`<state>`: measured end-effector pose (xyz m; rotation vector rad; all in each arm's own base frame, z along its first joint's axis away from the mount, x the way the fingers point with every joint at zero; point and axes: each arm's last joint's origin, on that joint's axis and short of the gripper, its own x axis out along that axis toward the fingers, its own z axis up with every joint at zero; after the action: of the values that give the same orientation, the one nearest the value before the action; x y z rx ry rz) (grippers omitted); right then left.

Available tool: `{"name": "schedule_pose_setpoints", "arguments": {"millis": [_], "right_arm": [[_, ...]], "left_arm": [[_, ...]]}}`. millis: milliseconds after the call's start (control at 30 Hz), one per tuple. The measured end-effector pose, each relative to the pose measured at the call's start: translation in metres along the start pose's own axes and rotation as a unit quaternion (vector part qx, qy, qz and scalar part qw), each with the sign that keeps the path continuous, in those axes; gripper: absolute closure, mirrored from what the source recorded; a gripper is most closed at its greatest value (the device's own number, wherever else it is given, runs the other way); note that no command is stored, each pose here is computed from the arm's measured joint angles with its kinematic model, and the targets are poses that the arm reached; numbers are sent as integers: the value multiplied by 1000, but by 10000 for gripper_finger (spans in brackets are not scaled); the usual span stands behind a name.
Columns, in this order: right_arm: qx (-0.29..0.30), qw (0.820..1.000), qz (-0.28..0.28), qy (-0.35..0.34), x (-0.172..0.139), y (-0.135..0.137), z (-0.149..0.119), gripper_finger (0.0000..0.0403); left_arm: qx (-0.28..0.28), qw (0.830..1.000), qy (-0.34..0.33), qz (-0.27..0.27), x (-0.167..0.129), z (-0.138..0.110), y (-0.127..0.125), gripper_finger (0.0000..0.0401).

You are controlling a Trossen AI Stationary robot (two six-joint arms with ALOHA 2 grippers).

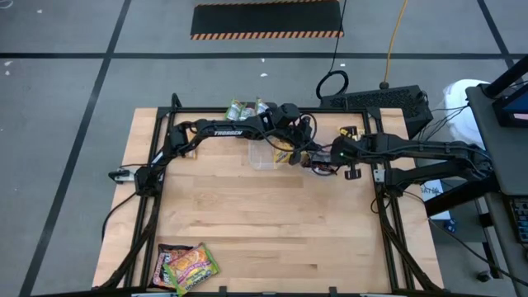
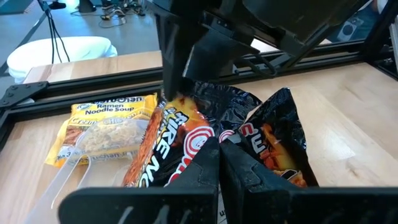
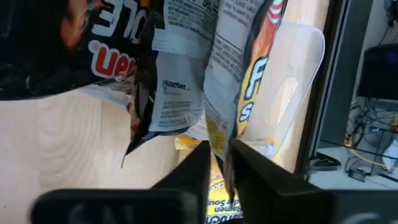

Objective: Sort Maruchan noodles
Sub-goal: Put the black noodle pack into the right transparent bin

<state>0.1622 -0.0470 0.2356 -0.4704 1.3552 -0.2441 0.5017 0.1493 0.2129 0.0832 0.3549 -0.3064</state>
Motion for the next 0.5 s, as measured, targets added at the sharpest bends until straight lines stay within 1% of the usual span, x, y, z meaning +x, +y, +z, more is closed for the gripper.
{"name": "schedule_pose_setpoints", "arguments": {"millis": [100, 133, 333, 500], "right_arm": [[-2, 1000, 1, -1, 0, 0, 0, 384], [-2, 1000, 1, 0, 0, 0, 0, 393], [-12, 1000, 3, 4, 0, 0, -1, 402], [-10, 1000, -2, -7, -9, -5, 3, 402]], "left_arm": [[0, 1000, 0, -1, 0, 0, 0, 401], [0, 1000, 0, -1, 0, 0, 0, 401], [0, 1000, 0, -1, 0, 0, 0, 401], [1, 1000, -1, -1, 0, 0, 0, 401]]}}
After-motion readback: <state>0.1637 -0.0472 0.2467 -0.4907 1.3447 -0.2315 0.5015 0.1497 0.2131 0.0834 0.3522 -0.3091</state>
